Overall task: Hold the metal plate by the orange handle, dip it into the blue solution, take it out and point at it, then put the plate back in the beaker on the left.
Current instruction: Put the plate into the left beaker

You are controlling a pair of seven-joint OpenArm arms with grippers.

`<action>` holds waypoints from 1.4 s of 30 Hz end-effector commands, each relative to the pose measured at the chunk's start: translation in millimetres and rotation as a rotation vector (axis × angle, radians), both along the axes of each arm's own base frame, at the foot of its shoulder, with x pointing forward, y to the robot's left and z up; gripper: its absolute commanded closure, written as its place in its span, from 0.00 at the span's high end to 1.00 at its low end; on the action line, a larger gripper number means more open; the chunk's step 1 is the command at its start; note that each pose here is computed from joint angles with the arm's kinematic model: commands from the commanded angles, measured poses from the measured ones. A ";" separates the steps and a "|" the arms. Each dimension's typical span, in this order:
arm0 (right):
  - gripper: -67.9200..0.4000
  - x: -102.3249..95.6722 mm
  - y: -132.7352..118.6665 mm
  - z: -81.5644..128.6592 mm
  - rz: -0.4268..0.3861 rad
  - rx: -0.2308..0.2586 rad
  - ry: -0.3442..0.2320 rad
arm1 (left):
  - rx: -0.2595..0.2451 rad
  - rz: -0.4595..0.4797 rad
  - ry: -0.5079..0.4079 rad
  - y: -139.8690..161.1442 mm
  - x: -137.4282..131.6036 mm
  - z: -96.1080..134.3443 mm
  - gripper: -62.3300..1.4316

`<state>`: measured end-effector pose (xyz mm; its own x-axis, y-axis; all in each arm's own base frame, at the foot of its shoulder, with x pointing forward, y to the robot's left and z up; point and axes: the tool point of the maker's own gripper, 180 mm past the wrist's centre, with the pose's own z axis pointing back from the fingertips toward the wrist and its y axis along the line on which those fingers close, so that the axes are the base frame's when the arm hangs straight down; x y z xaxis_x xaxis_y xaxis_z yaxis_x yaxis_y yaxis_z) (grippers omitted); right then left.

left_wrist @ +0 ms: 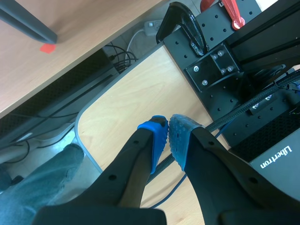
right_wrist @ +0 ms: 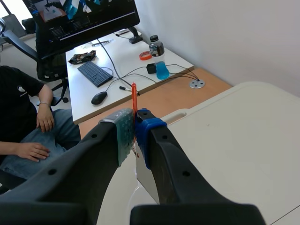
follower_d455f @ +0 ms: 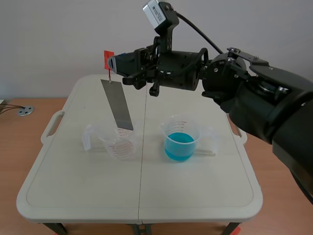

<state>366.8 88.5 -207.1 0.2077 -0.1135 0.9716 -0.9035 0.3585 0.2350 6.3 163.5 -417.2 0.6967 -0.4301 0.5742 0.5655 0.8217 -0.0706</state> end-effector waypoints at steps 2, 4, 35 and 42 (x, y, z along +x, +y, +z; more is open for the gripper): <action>0.02 3.1 5.8 16.2 0.011 0.037 -0.035 | -0.006 0.004 -0.010 -0.6 0.8 2.3 0.13; 0.02 3.5 6.2 14.1 0.008 0.039 -0.030 | -0.006 0.004 -0.011 -0.7 0.9 2.4 0.13; 0.02 -7.1 31.0 -26.3 0.022 0.034 0.123 | -0.006 0.004 -0.010 -0.7 0.7 2.3 0.13; 0.02 -13.8 33.6 -36.0 0.032 0.018 0.150 | -0.006 0.004 -0.010 -0.7 0.7 2.3 0.13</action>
<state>348.1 117.4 -264.5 0.3906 -0.0840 0.9167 -0.8490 0.3522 0.3940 6.3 163.5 -417.2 0.6965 -0.4304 0.5741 0.5658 0.8216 -0.0704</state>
